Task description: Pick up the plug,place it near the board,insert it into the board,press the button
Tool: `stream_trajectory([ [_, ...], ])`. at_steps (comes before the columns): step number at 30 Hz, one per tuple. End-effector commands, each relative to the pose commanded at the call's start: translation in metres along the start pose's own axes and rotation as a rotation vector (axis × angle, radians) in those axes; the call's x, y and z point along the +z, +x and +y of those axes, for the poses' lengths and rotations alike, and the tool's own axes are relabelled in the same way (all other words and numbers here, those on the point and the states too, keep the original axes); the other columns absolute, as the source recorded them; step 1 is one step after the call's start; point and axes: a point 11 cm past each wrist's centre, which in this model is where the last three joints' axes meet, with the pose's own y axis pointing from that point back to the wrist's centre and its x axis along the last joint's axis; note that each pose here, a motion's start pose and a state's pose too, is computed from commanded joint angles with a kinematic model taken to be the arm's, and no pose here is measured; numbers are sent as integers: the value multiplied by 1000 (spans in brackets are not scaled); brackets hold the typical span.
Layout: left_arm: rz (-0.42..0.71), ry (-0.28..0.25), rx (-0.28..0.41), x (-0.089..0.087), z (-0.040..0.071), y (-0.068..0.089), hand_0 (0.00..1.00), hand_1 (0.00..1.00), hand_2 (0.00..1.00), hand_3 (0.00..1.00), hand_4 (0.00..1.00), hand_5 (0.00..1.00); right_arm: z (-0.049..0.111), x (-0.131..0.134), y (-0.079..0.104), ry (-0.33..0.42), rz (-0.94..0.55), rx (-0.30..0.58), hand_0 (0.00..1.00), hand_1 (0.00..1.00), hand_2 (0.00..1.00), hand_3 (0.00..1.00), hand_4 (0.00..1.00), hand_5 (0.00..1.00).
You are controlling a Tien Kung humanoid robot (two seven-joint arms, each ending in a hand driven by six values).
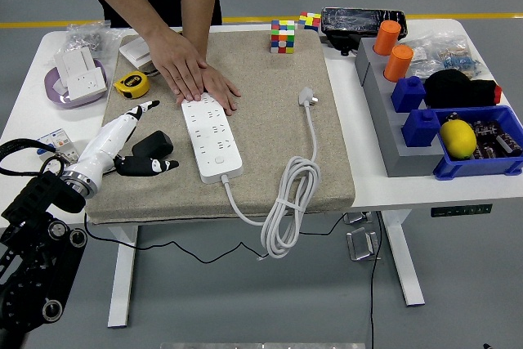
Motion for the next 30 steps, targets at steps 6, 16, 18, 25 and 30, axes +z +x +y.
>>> stream_trajectory([
  [6,5,28,-37,-8,-9,-8,998,998,998,998,998,232,0,-1,0,1,-4,-1,788,732,736,758,998,936],
  [16,22,99,-30,-34,-22,-10,995,986,948,939,998,292,0,-4,2,4,-11,0,787,732,735,757,998,939],
  [18,25,106,-33,-37,-23,-10,995,986,948,939,998,292,0,-4,2,4,-11,0,787,732,735,757,998,939],
  [25,35,125,-40,-44,-25,-11,943,935,888,854,998,302,0,-4,2,8,-12,-1,789,732,734,757,998,938],
  [30,42,134,-25,-47,-27,-10,828,745,720,754,998,290,0,-5,2,9,-14,-2,788,732,735,758,998,938],
])
